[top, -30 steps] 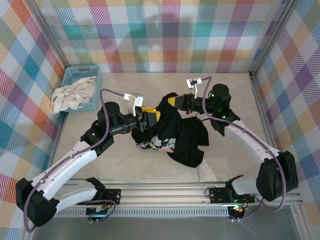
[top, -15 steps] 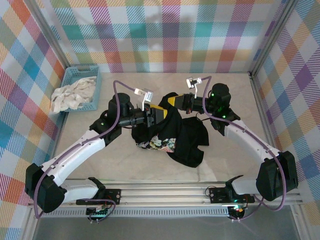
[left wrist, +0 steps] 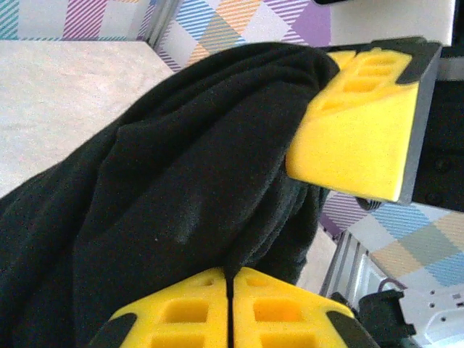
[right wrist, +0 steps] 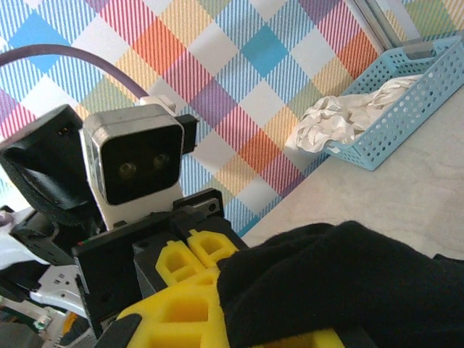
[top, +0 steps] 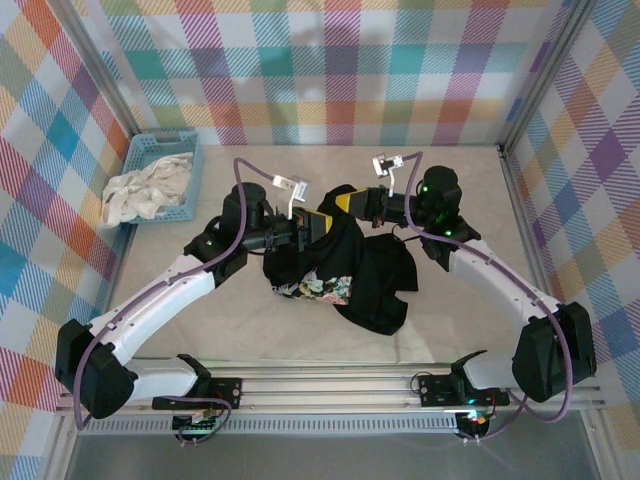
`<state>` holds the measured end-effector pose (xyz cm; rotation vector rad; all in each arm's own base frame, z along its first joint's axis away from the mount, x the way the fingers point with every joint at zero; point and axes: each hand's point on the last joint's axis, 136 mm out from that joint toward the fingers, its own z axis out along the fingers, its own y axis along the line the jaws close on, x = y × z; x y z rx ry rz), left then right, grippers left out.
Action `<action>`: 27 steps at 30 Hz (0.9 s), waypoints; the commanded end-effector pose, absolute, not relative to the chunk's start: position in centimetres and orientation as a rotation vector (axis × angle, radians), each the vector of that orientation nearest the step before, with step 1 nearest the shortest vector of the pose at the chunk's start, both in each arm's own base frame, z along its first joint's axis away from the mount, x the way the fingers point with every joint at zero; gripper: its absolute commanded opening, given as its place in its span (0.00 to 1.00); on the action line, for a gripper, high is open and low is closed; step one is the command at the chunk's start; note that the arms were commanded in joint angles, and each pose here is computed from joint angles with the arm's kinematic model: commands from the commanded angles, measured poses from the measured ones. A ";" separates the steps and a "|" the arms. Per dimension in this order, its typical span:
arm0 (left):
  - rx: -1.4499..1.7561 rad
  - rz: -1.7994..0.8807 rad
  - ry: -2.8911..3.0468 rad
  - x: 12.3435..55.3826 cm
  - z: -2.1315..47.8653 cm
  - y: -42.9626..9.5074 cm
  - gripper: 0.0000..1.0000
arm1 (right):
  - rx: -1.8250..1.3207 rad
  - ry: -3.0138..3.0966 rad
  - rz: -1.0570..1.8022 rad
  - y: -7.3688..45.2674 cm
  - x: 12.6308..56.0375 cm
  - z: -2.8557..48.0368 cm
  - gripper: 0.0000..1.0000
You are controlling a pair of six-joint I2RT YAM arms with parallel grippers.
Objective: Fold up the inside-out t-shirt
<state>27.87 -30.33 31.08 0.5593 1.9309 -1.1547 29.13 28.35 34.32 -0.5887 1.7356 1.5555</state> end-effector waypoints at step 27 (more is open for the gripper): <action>0.379 -1.182 1.993 25.3 37.3 -28.4 0.00 | -0.658 1.752 0.577 23.6 26.9 31.3 0.53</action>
